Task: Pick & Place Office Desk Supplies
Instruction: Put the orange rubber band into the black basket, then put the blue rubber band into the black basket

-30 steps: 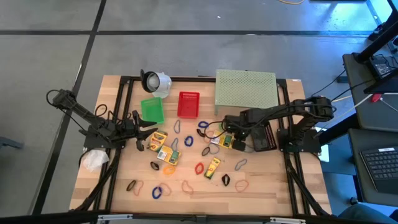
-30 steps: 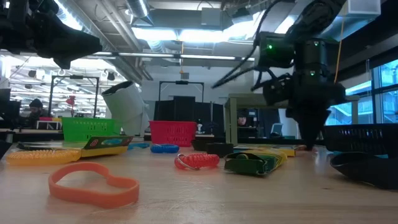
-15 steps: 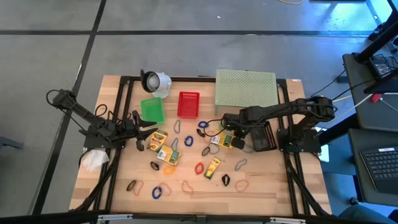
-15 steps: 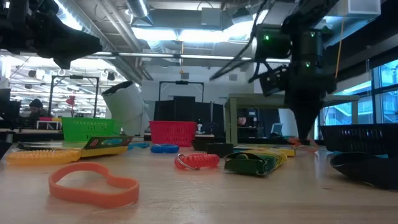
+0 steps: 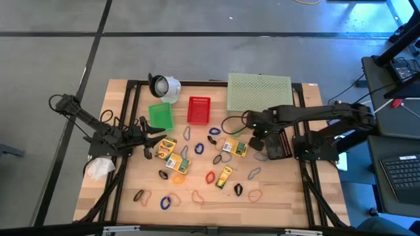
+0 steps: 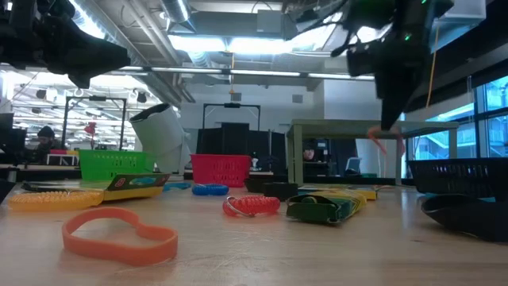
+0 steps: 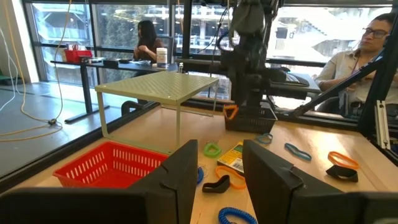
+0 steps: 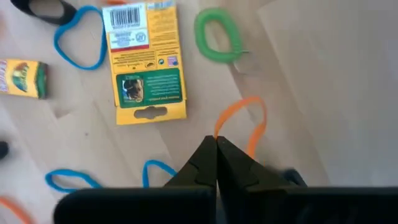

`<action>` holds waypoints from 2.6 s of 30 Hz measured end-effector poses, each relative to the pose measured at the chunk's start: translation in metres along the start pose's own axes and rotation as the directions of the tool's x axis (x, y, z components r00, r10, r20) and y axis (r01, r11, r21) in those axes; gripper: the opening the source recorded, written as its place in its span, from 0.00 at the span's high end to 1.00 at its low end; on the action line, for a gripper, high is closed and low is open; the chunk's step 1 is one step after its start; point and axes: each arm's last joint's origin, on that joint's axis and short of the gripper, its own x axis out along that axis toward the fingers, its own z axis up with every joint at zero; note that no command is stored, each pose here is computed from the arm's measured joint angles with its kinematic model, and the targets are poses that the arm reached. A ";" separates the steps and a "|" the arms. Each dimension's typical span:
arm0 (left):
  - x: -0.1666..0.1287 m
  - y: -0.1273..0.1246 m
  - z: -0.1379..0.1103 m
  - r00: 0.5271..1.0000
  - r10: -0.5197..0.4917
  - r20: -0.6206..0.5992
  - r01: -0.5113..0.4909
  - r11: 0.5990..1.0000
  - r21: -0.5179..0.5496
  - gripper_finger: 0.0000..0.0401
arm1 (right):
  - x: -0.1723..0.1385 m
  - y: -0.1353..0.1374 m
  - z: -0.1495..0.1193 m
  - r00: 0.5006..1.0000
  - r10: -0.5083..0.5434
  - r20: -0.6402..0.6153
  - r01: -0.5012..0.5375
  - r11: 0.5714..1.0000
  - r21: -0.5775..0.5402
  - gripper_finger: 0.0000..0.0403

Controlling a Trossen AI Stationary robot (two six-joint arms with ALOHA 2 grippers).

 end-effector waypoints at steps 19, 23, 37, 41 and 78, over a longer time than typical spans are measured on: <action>0.000 0.000 0.000 1.000 0.000 0.000 0.000 1.000 -0.019 0.70 | -0.047 -0.011 -0.057 0.996 -0.063 -0.069 0.076 0.978 0.193 1.00; 0.000 0.000 0.000 1.000 -0.008 0.000 0.008 0.999 -0.034 0.70 | -0.032 -0.006 -0.071 0.989 -0.081 -0.124 0.105 0.974 0.199 1.00; 0.000 0.000 0.000 1.000 -0.015 0.000 0.015 0.999 -0.044 0.70 | 0.025 -0.008 -0.101 0.984 -0.069 -0.165 0.102 0.975 0.198 1.00; 0.000 0.000 0.000 1.000 -0.015 -0.001 0.015 0.999 -0.043 0.70 | 0.029 -0.009 -0.104 0.982 -0.072 -0.174 0.109 0.971 0.214 1.00; 0.000 0.000 0.000 1.000 -0.015 0.000 0.015 0.999 -0.043 0.70 | -0.018 0.020 -0.074 0.999 0.025 0.025 -0.030 0.969 0.244 0.50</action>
